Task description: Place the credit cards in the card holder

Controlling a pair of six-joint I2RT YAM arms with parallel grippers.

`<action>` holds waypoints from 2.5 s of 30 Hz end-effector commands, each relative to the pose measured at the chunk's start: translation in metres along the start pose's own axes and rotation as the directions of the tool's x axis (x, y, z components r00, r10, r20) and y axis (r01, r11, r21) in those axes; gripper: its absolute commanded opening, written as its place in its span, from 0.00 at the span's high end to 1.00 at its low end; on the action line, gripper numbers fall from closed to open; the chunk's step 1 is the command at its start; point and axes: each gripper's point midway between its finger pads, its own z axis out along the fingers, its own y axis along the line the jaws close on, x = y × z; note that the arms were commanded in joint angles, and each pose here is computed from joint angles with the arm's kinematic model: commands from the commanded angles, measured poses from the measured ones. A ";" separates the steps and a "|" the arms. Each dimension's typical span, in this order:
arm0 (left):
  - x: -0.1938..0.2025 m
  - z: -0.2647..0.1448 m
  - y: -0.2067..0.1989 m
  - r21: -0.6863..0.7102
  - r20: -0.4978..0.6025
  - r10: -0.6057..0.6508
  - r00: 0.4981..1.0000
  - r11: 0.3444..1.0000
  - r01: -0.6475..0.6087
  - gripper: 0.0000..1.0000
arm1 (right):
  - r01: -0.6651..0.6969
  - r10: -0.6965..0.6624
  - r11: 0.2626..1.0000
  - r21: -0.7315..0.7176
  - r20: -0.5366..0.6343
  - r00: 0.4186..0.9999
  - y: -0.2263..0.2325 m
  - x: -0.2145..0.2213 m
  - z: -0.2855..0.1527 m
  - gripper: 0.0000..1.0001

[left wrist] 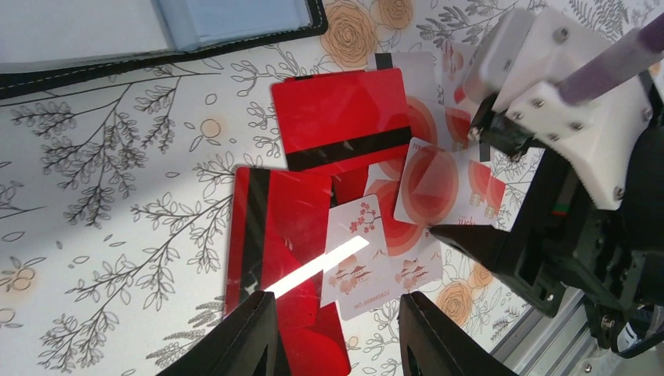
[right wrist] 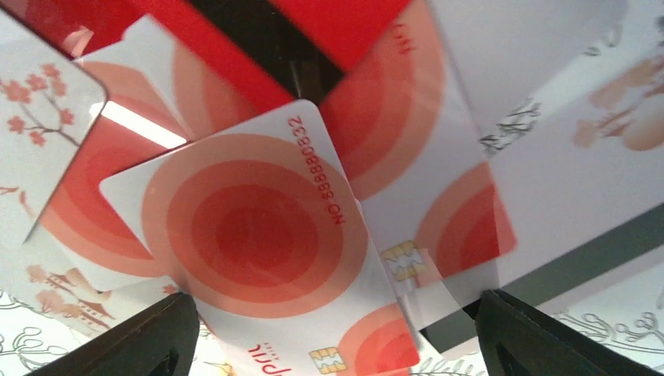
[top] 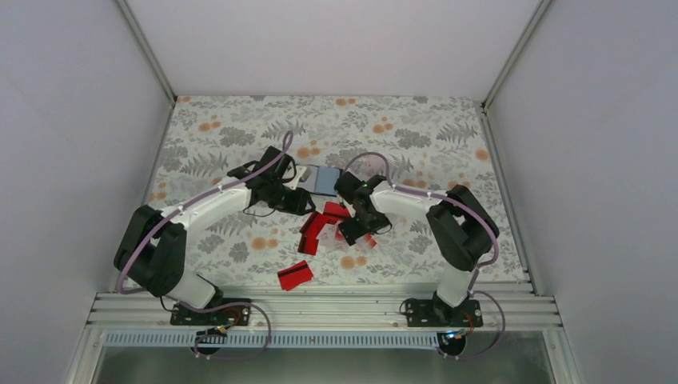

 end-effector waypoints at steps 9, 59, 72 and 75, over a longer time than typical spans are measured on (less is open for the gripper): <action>0.001 -0.013 0.009 -0.006 0.036 -0.025 0.999 1.000 0.025 0.59 | 0.028 -0.028 0.999 0.019 -0.012 1.000 0.015 0.006 -0.011 0.13; -0.030 -0.034 -0.034 0.162 0.064 -0.075 0.995 0.985 0.063 0.59 | 0.035 -0.034 0.999 -0.012 0.081 0.996 0.039 0.003 -0.013 0.49; -0.023 -0.037 -0.033 0.158 0.069 -0.078 0.995 0.985 0.067 0.59 | 0.048 -0.043 0.998 -0.041 0.110 0.993 0.039 0.002 -0.021 0.15; -0.025 -0.038 -0.033 0.153 0.073 -0.073 0.995 0.986 0.061 0.59 | 0.057 -0.056 0.998 -0.025 0.069 0.996 0.038 0.006 -0.008 0.14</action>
